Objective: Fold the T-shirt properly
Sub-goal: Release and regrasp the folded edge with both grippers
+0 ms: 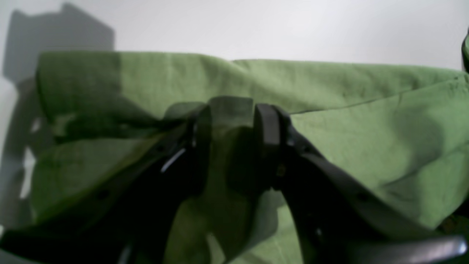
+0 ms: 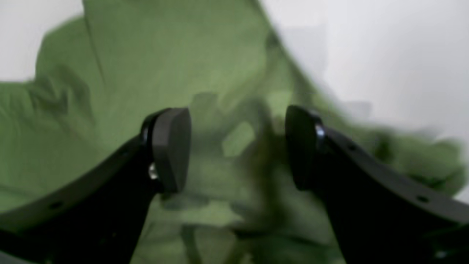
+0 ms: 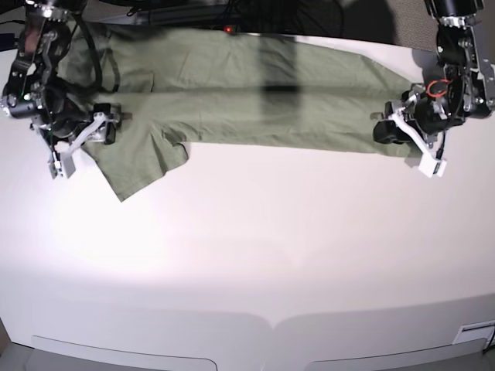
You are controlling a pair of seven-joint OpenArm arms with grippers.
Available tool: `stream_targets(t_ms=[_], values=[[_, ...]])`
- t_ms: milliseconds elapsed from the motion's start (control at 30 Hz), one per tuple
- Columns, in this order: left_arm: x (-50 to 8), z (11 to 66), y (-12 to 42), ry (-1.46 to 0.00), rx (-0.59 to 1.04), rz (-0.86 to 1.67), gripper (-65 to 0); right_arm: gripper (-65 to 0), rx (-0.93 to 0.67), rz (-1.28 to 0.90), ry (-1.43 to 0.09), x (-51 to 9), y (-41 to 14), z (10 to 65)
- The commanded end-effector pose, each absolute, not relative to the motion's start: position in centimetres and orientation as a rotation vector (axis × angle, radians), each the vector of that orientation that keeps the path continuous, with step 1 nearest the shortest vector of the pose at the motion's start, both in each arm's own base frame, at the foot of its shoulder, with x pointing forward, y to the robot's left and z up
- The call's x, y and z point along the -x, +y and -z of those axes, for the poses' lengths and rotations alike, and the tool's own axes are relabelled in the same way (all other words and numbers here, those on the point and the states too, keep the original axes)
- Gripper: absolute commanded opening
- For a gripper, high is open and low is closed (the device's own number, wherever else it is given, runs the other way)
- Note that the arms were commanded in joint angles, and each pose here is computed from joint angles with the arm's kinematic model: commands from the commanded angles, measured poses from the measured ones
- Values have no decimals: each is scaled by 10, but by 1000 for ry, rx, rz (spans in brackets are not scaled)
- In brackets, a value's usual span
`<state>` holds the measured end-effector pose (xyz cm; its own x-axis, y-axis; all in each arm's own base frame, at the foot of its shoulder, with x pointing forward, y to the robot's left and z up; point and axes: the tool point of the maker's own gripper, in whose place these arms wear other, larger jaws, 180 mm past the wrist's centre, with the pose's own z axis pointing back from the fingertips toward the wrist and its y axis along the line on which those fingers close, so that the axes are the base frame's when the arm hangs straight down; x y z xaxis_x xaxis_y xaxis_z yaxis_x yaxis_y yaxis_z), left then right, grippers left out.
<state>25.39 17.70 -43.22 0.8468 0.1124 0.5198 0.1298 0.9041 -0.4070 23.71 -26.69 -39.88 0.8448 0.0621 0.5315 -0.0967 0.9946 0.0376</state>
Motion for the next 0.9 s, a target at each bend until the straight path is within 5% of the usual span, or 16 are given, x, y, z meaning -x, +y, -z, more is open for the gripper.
stream_targets(t_ms=[0, 267, 500, 867], values=[[-256, 428, 185, -576, 415, 27, -454, -247, -57, -88, -595, -241, -269, 392], [-250, 448, 200, -545, 324, 32, -454, -248, -122, 40, -466, -223, -278, 452], [-261, 492, 207, -469, 361, -86, -454, -248, -214, 152, -476, -268, -277, 475], [-311, 497, 209, -451, 355, -104, -454, -248, -120, -58, -537, -337, -259, 452]])
